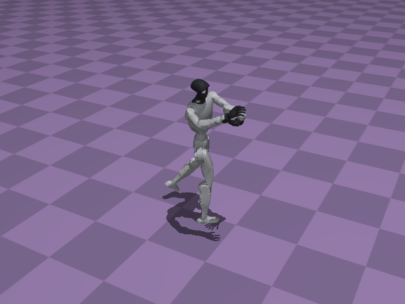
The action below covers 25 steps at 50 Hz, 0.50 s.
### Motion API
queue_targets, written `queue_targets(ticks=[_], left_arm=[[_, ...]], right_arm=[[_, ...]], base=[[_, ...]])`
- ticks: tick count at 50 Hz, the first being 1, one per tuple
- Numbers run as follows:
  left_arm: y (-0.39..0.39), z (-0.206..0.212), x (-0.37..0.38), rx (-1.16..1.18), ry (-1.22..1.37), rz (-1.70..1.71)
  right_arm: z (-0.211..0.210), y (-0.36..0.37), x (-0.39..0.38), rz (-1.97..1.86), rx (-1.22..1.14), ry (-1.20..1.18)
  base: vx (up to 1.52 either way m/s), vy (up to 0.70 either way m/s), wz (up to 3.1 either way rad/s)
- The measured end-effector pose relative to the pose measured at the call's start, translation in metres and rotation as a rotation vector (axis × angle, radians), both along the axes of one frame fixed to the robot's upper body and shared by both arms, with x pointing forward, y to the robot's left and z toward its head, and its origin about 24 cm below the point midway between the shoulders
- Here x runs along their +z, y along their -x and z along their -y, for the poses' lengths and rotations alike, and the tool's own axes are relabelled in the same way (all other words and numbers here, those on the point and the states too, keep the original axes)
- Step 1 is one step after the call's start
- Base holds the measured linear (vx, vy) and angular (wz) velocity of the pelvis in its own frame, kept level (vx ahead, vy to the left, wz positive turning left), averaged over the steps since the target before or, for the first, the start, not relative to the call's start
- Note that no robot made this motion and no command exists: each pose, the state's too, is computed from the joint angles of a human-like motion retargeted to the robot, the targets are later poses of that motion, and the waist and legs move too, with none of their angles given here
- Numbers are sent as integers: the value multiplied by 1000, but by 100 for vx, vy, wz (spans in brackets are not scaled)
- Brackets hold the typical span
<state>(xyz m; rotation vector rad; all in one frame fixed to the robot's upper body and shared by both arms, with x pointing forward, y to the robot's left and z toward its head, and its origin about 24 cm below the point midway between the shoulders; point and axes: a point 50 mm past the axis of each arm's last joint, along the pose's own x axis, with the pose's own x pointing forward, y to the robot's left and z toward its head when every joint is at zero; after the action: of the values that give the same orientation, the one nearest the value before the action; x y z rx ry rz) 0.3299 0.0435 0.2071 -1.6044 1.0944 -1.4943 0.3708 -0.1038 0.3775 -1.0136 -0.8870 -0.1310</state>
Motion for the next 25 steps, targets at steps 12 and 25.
queue_targets(ticks=[12, 25], left_arm=[[51, 56, -90, -81, 473, -487], [52, 51, -94, -96, 476, -485]], right_arm=[[16, -9, -16, -234, 30, 49], [14, -6, -25, -246, 63, 47]], base=[[11, -5, -143], [-1, 1, 13]])
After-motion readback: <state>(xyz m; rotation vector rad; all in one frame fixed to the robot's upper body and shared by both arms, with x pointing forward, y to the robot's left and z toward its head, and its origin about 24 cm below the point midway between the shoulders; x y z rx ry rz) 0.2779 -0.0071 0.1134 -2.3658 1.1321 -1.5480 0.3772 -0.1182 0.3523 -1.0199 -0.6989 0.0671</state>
